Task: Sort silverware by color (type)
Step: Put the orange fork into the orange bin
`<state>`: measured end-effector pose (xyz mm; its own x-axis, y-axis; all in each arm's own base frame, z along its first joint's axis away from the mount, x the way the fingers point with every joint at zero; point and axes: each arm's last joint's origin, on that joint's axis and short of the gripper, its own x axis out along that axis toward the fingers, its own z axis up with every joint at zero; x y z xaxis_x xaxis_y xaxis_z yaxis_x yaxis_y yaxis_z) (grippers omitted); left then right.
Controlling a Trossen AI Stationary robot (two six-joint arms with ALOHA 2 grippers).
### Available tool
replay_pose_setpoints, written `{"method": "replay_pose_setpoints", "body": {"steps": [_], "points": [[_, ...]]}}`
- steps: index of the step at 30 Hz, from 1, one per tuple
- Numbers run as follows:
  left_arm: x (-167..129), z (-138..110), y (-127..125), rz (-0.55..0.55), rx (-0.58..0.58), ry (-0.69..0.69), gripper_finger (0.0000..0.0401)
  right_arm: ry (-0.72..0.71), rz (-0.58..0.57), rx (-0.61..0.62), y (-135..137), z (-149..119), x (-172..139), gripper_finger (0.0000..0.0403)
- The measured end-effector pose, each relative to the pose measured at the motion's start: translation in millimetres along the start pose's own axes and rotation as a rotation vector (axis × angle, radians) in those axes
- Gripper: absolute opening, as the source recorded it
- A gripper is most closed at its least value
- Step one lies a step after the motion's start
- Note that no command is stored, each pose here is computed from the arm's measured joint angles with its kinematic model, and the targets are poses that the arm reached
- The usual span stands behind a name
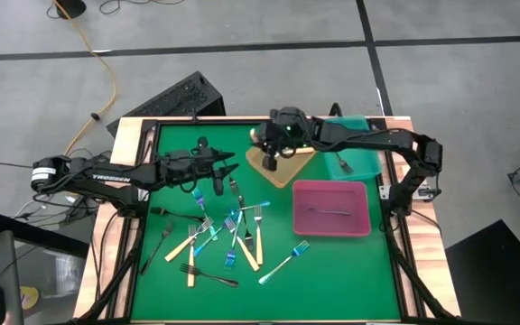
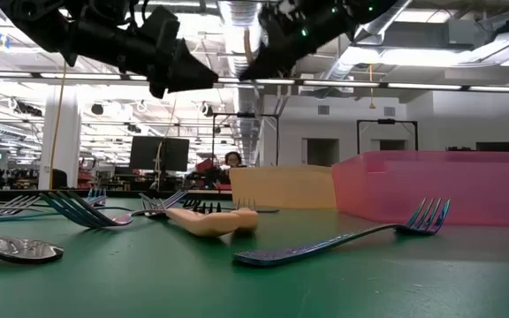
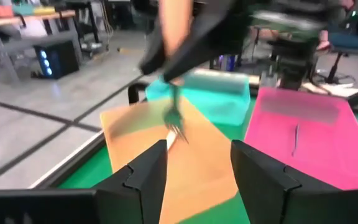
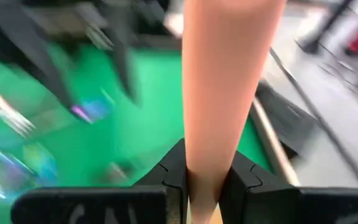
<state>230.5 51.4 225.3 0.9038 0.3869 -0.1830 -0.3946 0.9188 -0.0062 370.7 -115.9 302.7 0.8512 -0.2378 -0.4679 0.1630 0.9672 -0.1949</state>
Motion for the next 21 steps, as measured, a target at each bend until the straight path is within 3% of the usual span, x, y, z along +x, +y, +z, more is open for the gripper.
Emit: {"method": "replay_pose_setpoints", "body": {"steps": [8,16,21], "points": [[0,-2,0,0.001,-0.024,0.022,0.0162,0.313,-0.162,-0.29,-16,-24,-5,0.0075],[0,-3,2,0.041,-0.025,0.024,0.0162,0.499,-0.086,-0.479,-7,-59,25,0.0075],[0,-4,2,0.052,-0.029,0.042,0.0162,0.616,-0.034,-0.516,-3,-86,48,0.0075]]}}
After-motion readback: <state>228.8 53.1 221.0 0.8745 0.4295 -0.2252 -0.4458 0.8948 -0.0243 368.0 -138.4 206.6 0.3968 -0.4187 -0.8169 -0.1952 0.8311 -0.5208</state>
